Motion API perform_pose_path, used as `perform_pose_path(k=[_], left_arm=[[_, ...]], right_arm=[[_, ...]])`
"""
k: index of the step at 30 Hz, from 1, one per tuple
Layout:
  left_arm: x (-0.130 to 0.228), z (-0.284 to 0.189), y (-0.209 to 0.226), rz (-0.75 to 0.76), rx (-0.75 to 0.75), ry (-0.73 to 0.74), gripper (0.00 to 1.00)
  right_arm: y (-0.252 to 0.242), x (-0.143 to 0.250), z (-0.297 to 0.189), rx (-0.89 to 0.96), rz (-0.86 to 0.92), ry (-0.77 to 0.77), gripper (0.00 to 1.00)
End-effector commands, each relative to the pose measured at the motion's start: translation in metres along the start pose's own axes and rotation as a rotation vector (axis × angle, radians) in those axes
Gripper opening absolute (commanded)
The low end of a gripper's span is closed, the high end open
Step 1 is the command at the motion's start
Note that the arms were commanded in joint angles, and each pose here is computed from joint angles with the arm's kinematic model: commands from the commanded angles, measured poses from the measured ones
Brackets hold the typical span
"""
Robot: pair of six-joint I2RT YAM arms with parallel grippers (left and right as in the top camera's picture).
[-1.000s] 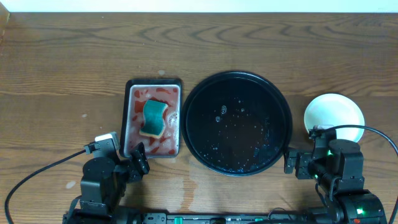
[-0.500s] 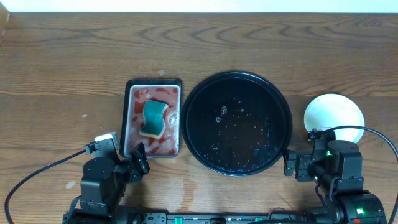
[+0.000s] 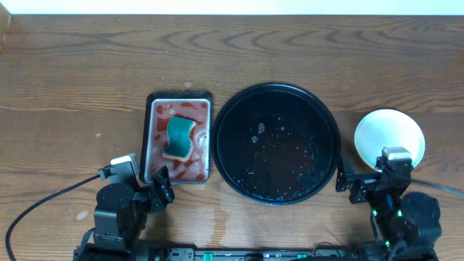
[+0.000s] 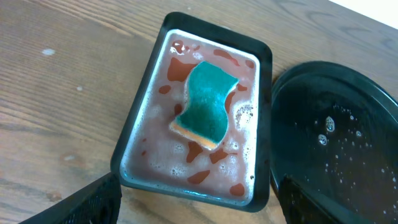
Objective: Clean dirty plates on tray and stack at the side
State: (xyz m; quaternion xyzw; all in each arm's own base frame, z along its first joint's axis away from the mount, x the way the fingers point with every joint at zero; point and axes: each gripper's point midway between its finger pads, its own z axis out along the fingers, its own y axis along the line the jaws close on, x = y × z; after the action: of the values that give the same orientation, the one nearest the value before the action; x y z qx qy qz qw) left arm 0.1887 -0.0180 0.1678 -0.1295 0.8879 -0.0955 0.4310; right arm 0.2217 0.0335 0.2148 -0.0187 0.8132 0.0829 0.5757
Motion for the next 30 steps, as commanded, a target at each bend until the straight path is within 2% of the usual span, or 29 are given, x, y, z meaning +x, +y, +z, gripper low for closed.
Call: perform_pose_path(k=[1,9,13,16,21,30], left_arm=[[0.003,0.002,0.003,-0.011,-0.012,0.005,0.81],[0.003,0.002,0.003,-0.011,-0.012,0.005,0.81],[0.003,0.002,0.003,-0.011,-0.012,0.005,0.81],[0.003,0.002,0.003,-0.011,-0.012,0.005,0.81],[0.003,0.002,0.003,-0.011,-0.012,0.005,0.81],[0.003,0.002,0.003,-0.011,-0.012,0.005,0.82]], right_arm=[[0.001,-0.007,0.001,-0.015,-0.021,-0.127,0.99],[0.005,-0.022,0.003,-0.062,-0.009,-0.431,0.99],[0.005,-0.018,0.010,-0.070,-0.013,-0.486,0.99],[0.002,0.000,0.021,-0.067,-0.011,-0.457,0.99],[-0.004,0.049,0.040,-0.043,-0.003,-0.245,0.99],[-0.003,0.047,0.039,-0.046,-0.004,-0.256,0.99]])
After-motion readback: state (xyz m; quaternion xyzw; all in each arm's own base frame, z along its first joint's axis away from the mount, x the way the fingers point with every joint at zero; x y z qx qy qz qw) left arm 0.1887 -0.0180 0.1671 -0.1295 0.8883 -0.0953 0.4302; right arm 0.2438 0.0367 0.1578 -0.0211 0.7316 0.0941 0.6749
